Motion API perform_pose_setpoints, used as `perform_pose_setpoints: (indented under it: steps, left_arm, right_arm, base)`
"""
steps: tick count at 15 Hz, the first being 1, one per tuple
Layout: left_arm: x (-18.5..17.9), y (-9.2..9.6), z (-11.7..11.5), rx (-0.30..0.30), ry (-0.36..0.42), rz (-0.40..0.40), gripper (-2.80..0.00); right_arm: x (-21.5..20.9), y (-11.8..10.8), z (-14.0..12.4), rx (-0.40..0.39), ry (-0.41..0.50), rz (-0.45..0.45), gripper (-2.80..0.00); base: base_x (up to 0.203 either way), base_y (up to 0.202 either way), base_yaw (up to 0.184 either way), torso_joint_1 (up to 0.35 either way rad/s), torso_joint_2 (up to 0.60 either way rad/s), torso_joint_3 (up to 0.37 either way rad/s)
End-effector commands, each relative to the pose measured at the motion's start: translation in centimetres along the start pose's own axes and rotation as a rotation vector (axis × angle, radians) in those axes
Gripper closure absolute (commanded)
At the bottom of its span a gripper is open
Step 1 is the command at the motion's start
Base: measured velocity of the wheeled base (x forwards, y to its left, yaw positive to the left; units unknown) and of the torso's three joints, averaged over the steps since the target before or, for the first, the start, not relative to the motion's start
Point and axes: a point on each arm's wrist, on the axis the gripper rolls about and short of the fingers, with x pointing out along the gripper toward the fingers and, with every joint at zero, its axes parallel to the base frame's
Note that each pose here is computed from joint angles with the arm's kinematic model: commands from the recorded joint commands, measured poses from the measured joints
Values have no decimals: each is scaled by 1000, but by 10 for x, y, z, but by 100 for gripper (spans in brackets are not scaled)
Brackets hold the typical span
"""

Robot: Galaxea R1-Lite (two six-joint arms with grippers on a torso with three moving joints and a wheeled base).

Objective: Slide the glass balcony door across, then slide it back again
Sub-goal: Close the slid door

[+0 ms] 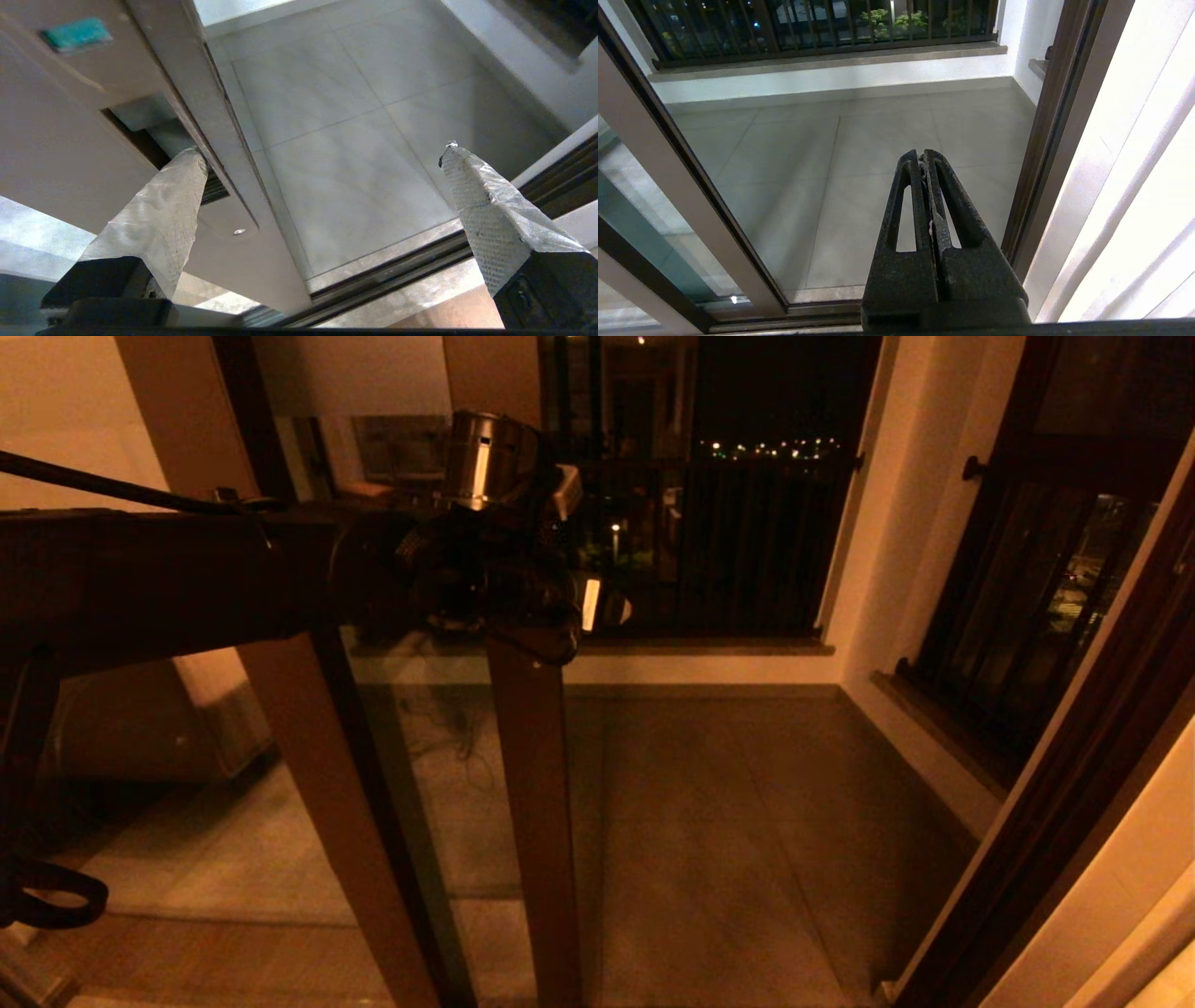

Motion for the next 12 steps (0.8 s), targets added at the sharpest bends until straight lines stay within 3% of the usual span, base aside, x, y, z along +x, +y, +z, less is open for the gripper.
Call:
perform_pose_setpoints:
  steps: [1, 4, 12]
  left_arm:
    - [6, -6, -5, 13, 12, -7, -280]
    - [13, -14, -4, 11, -43, 33, -280]
    - [12, -26, -5, 19, -45, 9, -280]
  right_arm:
    - [0, 0, 0, 0, 1, 0, 0]
    - [0, 0, 0, 0, 1, 0, 0]
    - [0, 0, 0, 0, 1, 0, 0]
  base:
    - [0, 0, 0, 0, 0, 0]
    - [0, 0, 0, 0, 0, 0]
    - [0, 0, 0, 0, 0, 0]
